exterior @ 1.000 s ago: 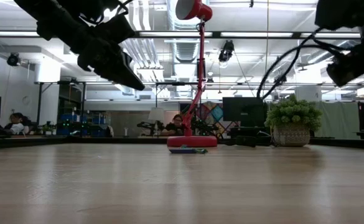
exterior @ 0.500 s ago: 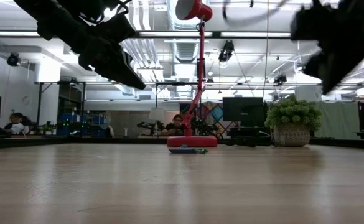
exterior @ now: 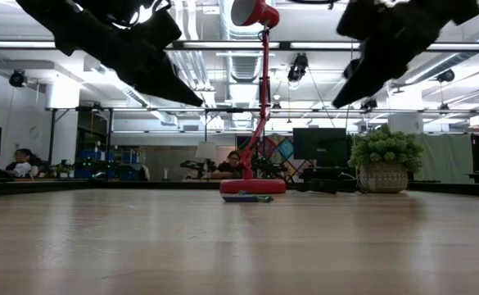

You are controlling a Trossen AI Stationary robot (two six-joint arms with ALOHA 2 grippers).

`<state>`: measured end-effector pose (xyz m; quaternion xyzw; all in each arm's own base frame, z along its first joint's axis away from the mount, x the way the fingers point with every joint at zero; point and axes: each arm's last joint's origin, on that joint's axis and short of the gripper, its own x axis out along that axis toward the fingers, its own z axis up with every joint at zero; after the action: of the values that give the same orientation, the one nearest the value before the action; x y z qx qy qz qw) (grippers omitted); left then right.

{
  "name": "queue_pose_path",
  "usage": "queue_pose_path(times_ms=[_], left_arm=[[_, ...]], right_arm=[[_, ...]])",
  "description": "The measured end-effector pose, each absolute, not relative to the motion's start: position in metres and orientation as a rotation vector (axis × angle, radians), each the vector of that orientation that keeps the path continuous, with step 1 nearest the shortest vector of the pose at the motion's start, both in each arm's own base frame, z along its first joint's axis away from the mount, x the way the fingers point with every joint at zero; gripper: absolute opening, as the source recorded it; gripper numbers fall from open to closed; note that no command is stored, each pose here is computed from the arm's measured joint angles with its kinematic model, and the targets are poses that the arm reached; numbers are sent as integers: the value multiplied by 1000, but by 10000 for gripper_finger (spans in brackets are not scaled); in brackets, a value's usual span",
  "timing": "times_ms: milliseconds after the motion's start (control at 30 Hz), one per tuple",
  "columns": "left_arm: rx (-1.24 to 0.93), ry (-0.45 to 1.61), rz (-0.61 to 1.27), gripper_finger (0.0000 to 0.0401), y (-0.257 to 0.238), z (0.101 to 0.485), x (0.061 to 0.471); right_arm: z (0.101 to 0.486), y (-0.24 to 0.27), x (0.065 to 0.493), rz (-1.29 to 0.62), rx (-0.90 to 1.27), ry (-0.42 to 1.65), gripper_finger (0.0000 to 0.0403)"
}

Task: Pick and place office supplies into organizer
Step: Put the bottom blue binder clip into the black desk organizer

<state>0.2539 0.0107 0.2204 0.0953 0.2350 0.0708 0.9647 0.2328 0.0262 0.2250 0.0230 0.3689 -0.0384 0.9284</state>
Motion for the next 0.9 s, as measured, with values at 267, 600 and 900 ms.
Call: queue_pose_path(times_ms=[267,600,900], left_arm=[[278,464,130,22,11,224,252],[270,452,133,22,11,229,250],[273,513,125,22,11,224,247]], right_arm=[[196,13,281,15,-91,749,207],[162,-5,342,75,-26,946,189],[144,-7,369,154,-70,1065,185]])
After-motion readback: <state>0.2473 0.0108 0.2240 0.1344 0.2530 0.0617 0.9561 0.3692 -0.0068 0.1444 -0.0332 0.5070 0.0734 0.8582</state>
